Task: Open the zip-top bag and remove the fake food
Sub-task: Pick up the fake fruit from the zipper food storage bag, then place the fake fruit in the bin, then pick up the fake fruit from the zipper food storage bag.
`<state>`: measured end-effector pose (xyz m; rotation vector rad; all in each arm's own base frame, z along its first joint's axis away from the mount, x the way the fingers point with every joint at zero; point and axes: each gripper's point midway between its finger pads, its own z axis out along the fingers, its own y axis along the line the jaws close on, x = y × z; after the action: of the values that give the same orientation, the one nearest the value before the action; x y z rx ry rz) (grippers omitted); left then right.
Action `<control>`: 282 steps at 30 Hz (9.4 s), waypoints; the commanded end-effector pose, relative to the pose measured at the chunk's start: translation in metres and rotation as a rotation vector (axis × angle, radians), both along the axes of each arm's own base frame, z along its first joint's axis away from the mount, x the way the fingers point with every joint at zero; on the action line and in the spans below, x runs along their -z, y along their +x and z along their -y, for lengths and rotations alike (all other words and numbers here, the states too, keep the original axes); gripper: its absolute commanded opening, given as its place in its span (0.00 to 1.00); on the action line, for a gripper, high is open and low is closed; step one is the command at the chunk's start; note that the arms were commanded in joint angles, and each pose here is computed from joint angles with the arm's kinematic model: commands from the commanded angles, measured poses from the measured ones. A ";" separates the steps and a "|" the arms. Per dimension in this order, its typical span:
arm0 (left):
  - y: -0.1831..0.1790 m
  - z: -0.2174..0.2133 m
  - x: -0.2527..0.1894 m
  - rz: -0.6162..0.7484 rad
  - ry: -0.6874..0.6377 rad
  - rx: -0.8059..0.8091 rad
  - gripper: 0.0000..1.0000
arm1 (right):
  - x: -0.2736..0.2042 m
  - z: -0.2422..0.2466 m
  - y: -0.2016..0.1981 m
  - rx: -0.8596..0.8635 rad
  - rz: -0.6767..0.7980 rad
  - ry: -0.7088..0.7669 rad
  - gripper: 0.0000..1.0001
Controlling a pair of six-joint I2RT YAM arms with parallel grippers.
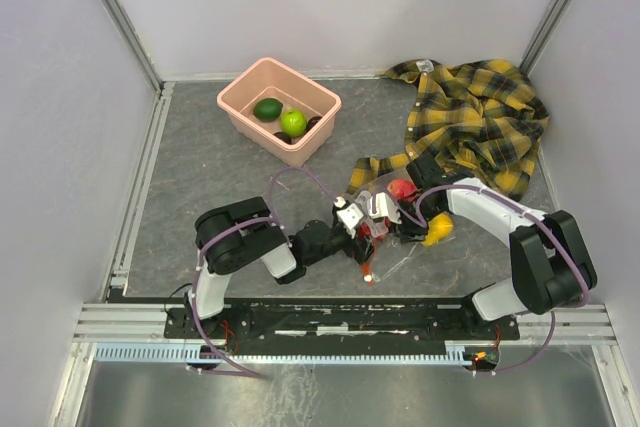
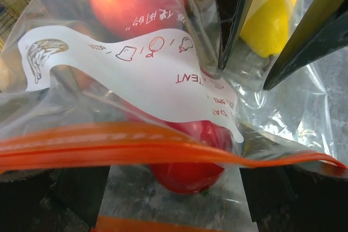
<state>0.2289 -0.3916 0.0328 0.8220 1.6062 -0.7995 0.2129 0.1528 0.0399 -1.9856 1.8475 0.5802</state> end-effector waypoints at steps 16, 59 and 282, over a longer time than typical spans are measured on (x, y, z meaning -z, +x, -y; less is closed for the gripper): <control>0.023 0.021 -0.030 0.009 -0.082 -0.100 0.79 | -0.009 -0.016 -0.003 -0.030 -0.040 0.045 0.43; -0.054 -0.066 -0.044 -0.195 0.029 -0.013 0.35 | -0.028 -0.005 0.014 0.090 -0.019 0.082 0.43; -0.019 -0.097 -0.100 -0.084 -0.213 0.058 0.64 | -0.040 0.001 -0.008 -0.026 -0.066 0.071 0.47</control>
<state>0.2040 -0.2874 0.1128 0.5872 1.7516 -1.1283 0.1958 0.1463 0.0665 -1.9753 1.8743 0.7314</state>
